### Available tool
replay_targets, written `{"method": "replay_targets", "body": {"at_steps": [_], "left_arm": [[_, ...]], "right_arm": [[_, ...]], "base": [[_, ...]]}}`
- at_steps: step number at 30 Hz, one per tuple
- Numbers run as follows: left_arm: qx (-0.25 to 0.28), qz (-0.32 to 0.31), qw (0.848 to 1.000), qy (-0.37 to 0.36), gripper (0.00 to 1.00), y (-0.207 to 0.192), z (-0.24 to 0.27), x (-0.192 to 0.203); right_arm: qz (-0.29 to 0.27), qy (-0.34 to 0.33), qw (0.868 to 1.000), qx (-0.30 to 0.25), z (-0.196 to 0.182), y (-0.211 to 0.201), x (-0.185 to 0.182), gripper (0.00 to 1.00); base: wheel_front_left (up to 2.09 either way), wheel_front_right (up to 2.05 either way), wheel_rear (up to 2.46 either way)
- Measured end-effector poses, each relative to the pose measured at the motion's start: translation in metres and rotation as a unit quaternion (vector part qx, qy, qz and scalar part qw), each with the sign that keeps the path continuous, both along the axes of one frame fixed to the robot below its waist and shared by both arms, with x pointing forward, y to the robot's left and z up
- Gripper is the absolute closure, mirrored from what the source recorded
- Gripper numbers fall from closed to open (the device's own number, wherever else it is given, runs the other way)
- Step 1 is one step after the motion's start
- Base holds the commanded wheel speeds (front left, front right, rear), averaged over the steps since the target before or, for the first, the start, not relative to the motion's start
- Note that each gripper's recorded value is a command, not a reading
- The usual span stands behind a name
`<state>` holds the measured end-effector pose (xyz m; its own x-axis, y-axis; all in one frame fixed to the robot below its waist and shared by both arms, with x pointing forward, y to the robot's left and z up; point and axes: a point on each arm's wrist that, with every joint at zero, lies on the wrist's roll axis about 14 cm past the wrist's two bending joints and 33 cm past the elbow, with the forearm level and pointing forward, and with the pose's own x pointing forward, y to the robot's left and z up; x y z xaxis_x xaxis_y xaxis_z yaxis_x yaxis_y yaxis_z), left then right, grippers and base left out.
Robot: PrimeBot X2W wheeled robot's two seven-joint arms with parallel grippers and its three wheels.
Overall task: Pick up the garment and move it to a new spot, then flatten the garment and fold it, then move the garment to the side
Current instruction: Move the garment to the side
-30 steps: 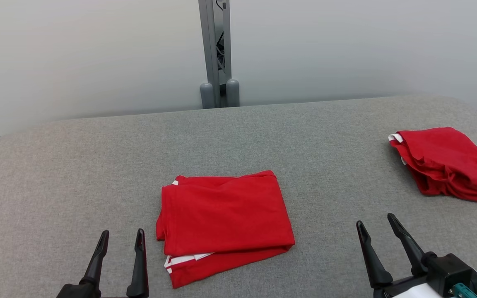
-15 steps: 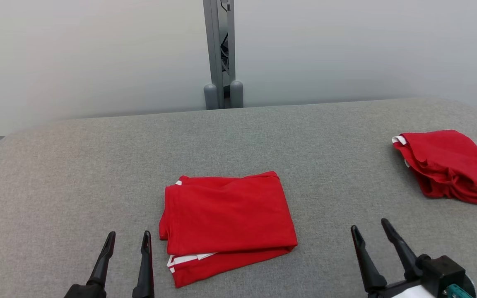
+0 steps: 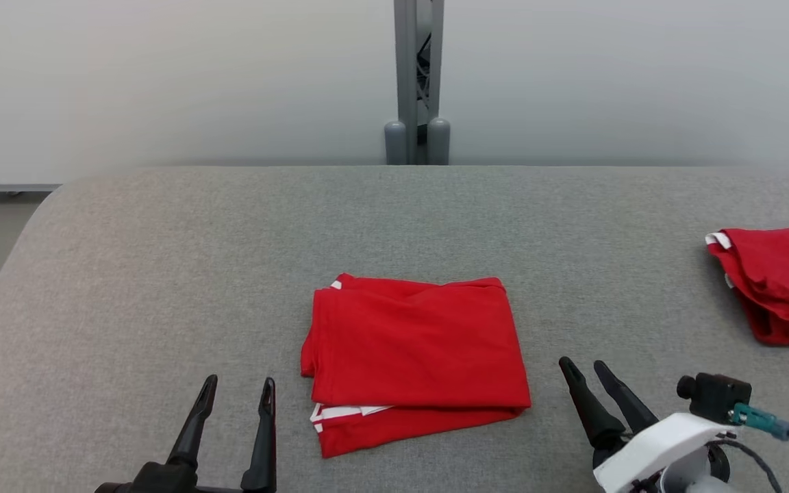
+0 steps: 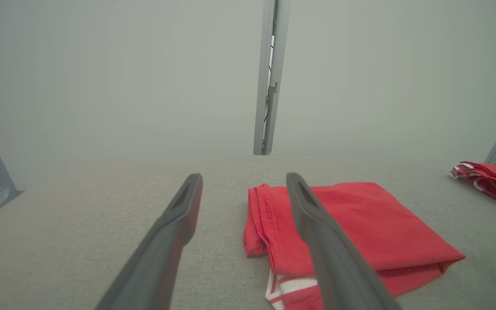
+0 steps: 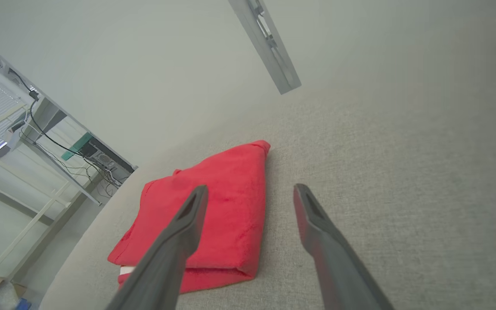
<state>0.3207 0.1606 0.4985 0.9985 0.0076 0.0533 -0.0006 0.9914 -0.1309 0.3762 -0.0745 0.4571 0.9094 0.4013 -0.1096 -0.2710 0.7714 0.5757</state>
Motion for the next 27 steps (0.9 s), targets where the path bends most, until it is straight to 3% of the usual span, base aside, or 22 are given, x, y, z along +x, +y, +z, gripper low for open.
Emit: {"method": "replay_targets", "body": {"at_steps": [4, 11, 26, 27], "left_arm": [[0.000, 0.005, 1.000, 0.005, 0.00, 0.002, -0.003, -0.001], [0.002, 0.013, 1.000, 0.013, 0.00, 0.005, -0.006, 0.001], [0.007, 0.039, 0.999, 0.032, 0.00, 0.018, -0.015, 0.014], [0.007, 0.040, 0.999, 0.032, 0.00, 0.019, -0.015, 0.015]], "right_arm": [[0.030, 0.055, 0.997, 0.047, -0.005, 0.019, 0.015, 0.00], [0.060, 0.122, 0.988, 0.075, -0.019, 0.031, 0.034, 0.00], [0.108, 0.214, 0.969, 0.066, -0.062, 0.052, 0.056, 0.00], [0.110, 0.216, 0.968, 0.065, -0.064, 0.054, 0.057, 0.05]], "base": [[0.00, 0.00, 0.00], [0.00, 0.00, 0.00], [0.00, 0.00, 0.00], [0.00, 0.00, 0.00]]}}
